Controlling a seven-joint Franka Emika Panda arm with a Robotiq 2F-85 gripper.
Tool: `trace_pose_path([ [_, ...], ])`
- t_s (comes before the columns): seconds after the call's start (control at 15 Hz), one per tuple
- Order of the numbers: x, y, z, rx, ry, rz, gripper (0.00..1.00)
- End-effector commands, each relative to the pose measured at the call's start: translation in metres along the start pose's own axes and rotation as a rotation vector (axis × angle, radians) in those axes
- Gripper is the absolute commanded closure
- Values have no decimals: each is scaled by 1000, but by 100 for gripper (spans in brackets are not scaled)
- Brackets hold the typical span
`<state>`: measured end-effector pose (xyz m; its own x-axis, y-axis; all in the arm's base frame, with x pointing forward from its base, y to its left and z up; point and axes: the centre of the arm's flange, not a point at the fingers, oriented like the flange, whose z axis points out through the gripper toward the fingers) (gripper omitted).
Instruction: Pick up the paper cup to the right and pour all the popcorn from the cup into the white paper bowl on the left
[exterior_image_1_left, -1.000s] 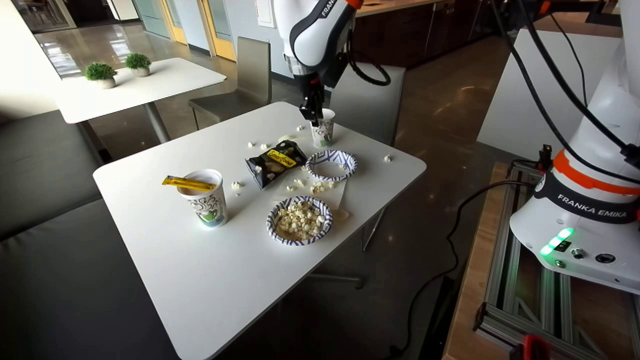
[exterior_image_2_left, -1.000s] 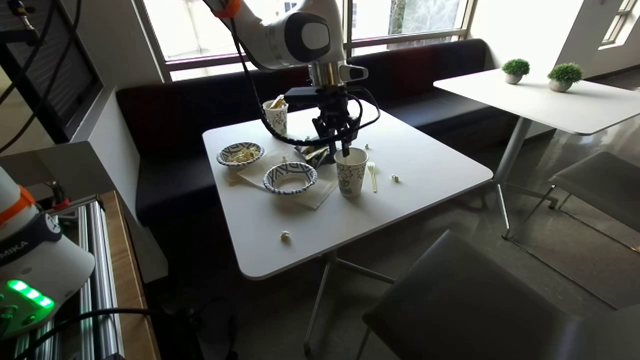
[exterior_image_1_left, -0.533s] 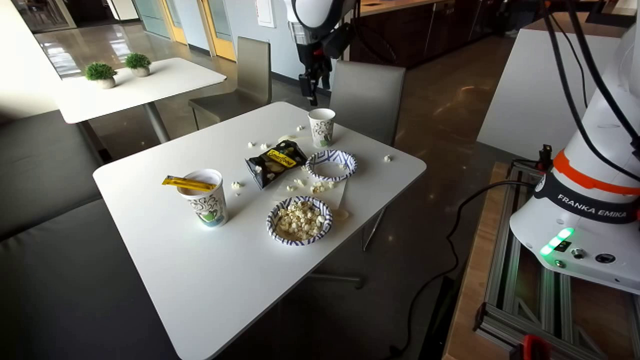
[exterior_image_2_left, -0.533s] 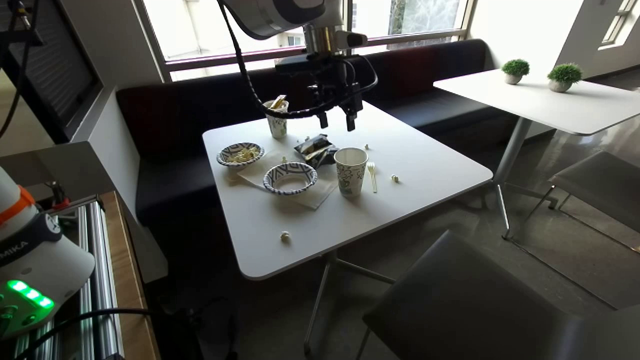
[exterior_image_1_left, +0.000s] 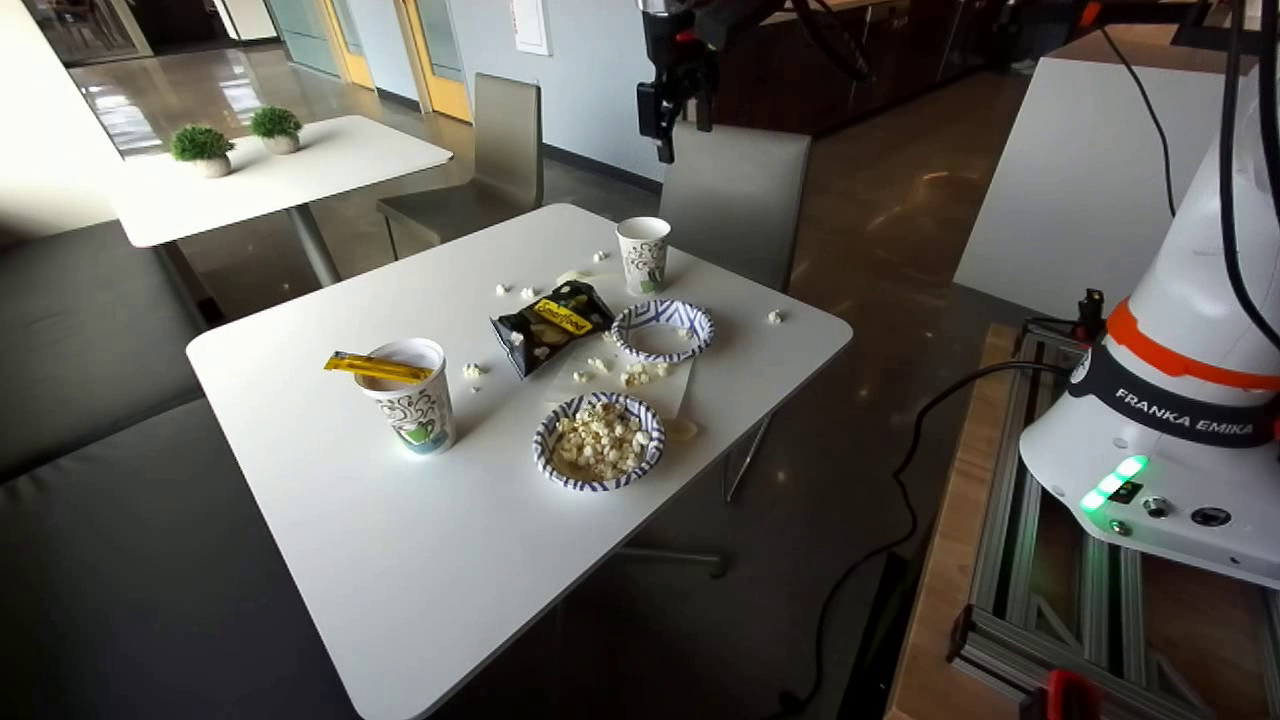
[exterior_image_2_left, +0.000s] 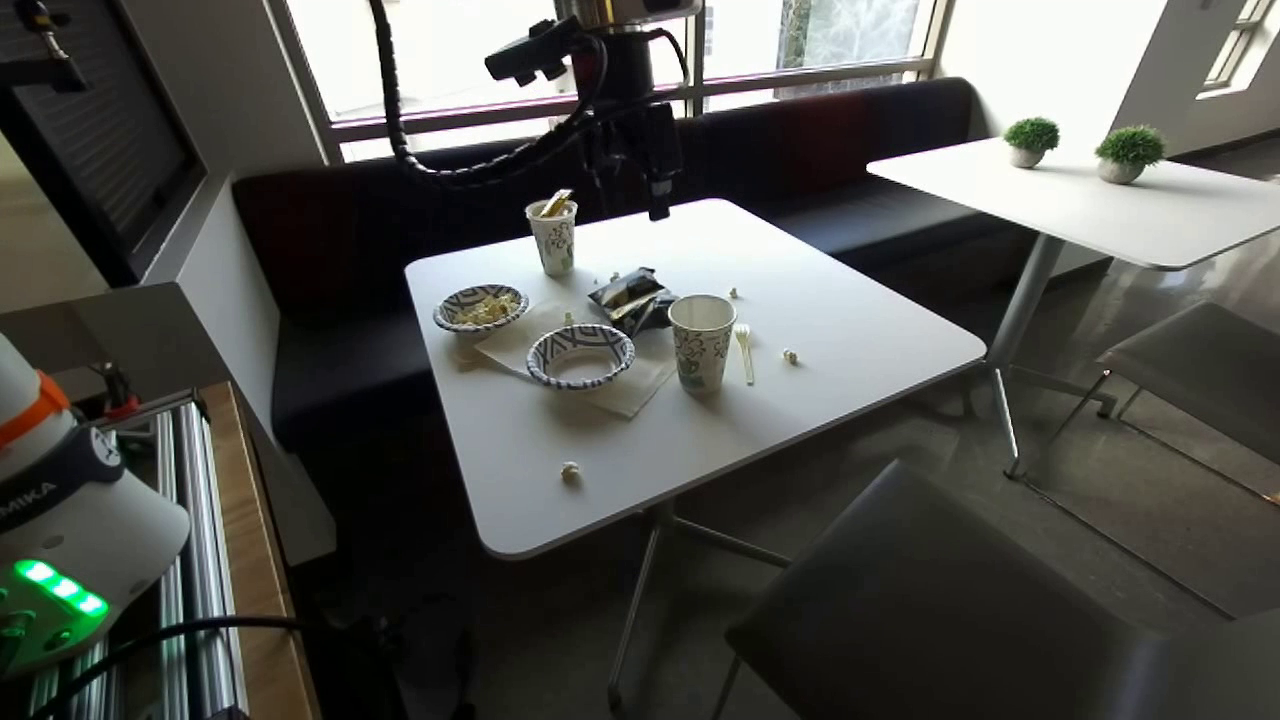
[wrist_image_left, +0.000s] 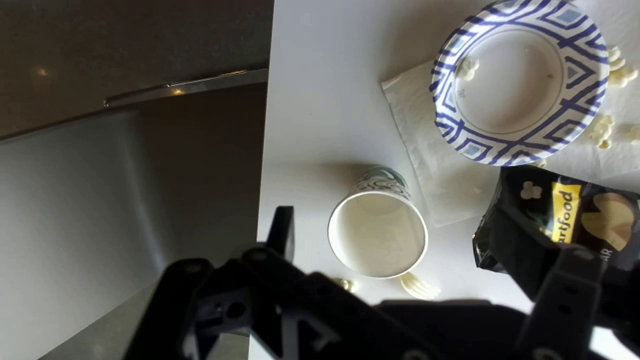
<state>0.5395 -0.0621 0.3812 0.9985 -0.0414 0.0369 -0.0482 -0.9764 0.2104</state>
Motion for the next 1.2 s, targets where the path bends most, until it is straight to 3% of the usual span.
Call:
trace_pose_path([
  [0.0,-7,3,-4,3,10,7,0],
  [0.27,-24,6,-11,9,26,13,0],
  [1.13,-25,6,-11,10,27,13,0],
])
